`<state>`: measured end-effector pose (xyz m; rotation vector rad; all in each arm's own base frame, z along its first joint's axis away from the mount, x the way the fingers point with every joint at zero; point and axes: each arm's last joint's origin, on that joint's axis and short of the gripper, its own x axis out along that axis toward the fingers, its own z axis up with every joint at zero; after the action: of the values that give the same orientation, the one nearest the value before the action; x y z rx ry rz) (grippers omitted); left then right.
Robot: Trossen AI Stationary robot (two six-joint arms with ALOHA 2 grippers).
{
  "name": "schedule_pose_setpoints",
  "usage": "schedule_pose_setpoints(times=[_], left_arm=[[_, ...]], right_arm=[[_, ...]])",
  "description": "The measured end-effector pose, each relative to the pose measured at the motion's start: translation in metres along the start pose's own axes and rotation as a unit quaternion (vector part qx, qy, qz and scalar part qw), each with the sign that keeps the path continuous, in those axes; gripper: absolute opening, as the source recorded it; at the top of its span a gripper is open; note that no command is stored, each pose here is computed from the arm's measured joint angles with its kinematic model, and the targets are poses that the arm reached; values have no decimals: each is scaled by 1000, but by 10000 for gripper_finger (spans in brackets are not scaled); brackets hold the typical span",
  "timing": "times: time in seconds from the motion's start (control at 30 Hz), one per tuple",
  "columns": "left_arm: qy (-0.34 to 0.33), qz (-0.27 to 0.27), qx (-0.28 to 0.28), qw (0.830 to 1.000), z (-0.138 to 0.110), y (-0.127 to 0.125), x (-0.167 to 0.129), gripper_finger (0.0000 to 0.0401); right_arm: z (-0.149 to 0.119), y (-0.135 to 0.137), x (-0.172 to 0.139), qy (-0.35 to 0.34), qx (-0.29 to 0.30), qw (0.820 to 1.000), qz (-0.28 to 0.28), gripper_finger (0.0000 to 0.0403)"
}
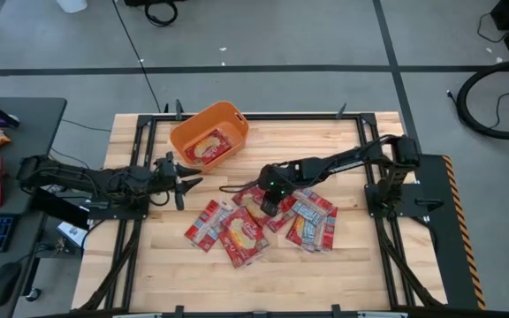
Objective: Sort popcorn bags into baskets
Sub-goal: Put the red popcorn bag into the orange bin
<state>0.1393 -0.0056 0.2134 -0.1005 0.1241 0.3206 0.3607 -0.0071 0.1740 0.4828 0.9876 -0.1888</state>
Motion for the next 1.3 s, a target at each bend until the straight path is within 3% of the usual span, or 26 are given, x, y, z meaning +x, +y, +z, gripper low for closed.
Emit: schedule_pose_setpoints(times=[0.23, 0.37, 0.6, 0.87, 1.1, 1.3], left_arm=[[-12, -4, -5, 1000, 2, 0, 0, 128], [-20, -40, -11, 999, 5, -3, 0, 128], [-30, -68, -14, 997, 8, -5, -1, 128], [-19, -75, -14, 997, 5, -5, 0, 128], [10, -193, 8, 981, 1, -11, -2, 128], [9, -191, 20, 981, 1, -11, -2, 128]], right_arm=[[16, 0, -39, -94, -67, 992, -46, 17], [29, -4, -59, -145, -94, 982, -80, 18], [76, 4, -83, -178, -170, 959, -144, 18], [143, -10, -82, -205, -235, 930, -196, 18], [191, -29, -58, -184, -299, 915, -198, 18], [219, -45, -41, -166, -362, 888, -229, 28]])
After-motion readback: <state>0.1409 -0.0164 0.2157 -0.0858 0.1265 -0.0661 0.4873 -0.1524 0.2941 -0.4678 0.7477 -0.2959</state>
